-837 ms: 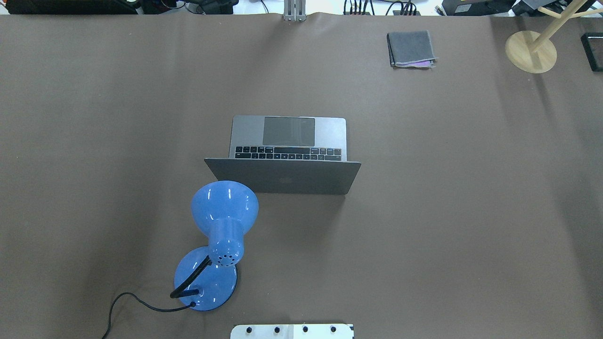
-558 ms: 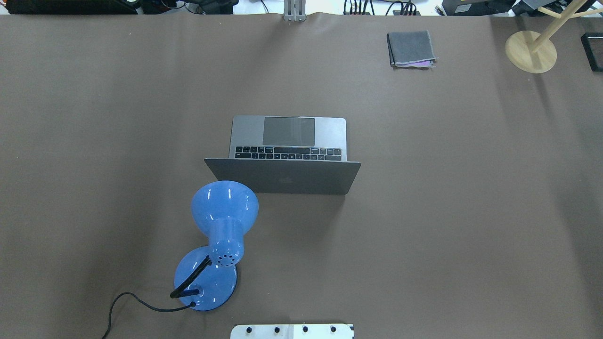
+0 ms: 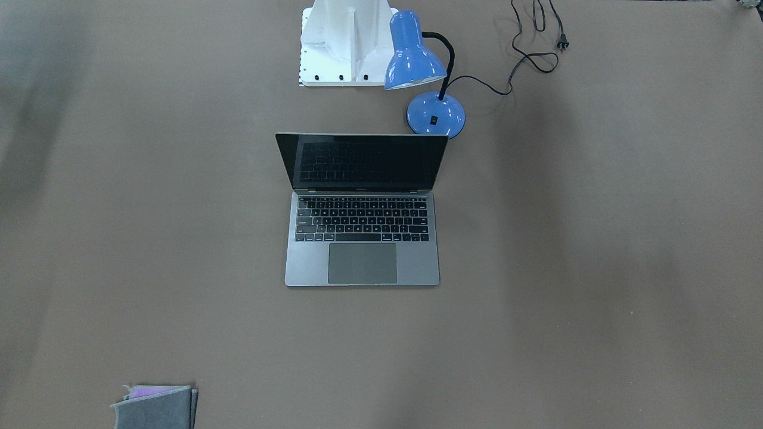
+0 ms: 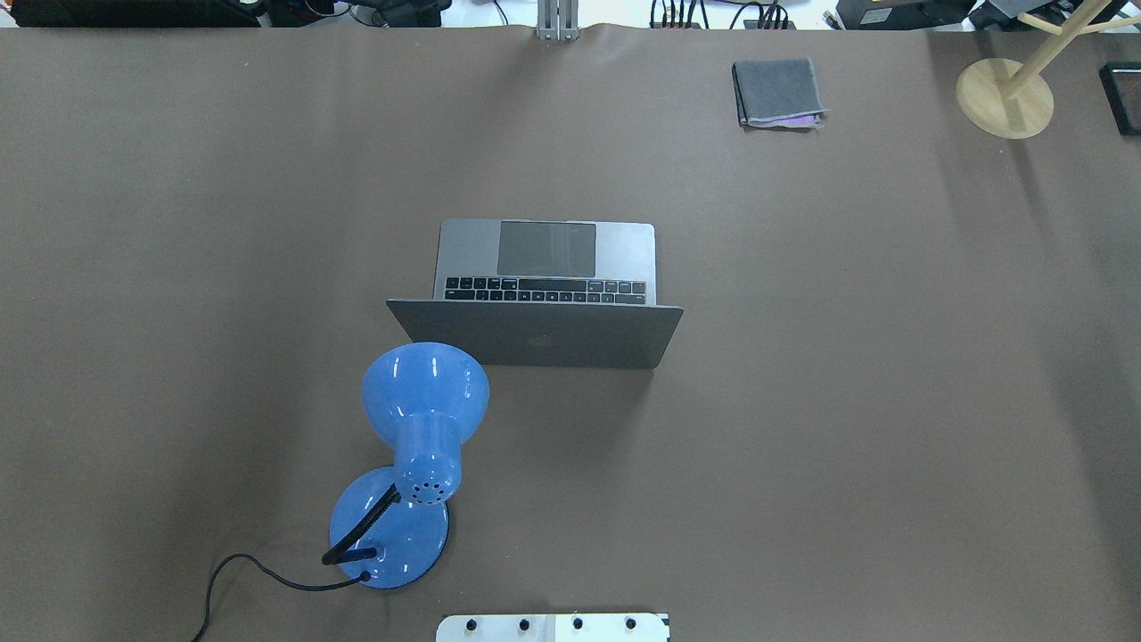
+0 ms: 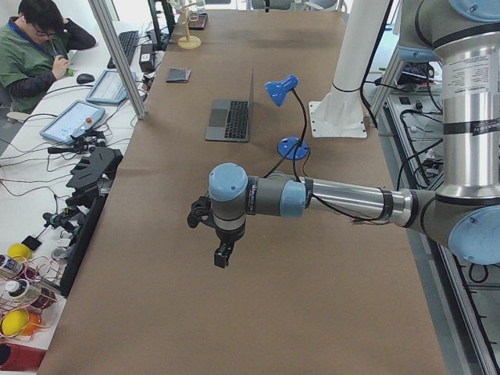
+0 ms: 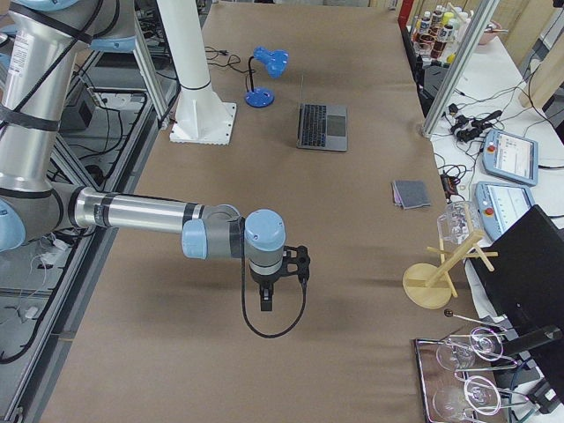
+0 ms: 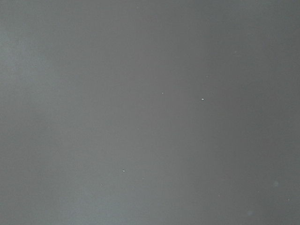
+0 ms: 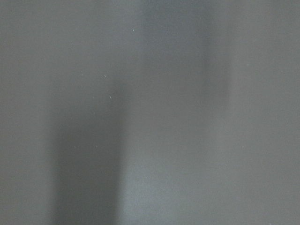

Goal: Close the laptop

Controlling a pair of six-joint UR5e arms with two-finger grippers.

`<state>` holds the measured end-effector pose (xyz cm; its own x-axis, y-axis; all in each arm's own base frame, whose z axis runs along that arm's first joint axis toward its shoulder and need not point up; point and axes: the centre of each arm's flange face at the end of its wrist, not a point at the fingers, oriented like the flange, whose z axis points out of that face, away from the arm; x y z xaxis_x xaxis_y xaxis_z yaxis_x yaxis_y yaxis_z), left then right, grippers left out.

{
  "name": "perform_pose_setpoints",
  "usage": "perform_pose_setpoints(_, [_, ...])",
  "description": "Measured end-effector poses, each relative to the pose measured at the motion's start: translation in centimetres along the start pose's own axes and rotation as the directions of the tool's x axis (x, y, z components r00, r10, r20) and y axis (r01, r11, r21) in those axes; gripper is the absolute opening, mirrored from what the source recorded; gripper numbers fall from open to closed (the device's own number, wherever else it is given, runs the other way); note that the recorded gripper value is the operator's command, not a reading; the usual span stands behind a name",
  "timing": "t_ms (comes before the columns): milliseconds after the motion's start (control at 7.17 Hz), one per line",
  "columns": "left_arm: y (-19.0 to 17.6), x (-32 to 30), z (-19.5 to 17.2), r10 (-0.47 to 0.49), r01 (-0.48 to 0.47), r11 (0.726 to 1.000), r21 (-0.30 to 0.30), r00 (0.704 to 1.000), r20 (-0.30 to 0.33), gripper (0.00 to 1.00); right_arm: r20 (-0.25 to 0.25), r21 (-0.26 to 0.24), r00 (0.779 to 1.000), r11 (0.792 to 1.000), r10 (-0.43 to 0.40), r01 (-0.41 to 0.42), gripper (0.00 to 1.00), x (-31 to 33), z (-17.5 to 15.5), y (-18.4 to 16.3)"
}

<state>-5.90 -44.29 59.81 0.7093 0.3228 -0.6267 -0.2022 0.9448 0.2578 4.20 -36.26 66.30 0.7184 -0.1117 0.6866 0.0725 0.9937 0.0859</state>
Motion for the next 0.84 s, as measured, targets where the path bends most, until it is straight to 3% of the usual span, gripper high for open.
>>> perform_pose_setpoints(279, [-2.0,1.0,-1.5,0.047,-0.047,0.998,0.051,0.999,0.009,0.98,0.019,0.098,0.996,0.992,-0.086,0.083,1.0,-0.9,-0.7,-0.8])
perform_pose_setpoints(558, [-5.1,1.8,-3.3,0.147,-0.153,0.974,0.164,0.988,0.053,0.98,0.032,0.152,0.99,0.98,-0.137,0.131,1.0,-2.2,-1.9,-1.9])
perform_pose_setpoints(837, [-7.8,2.2,-4.4,0.15,-0.163,0.952,0.261,0.986,0.07,0.98,0.032,0.218,0.979,0.958,-0.201,0.189,1.0,-3.8,-3.4,-3.5])
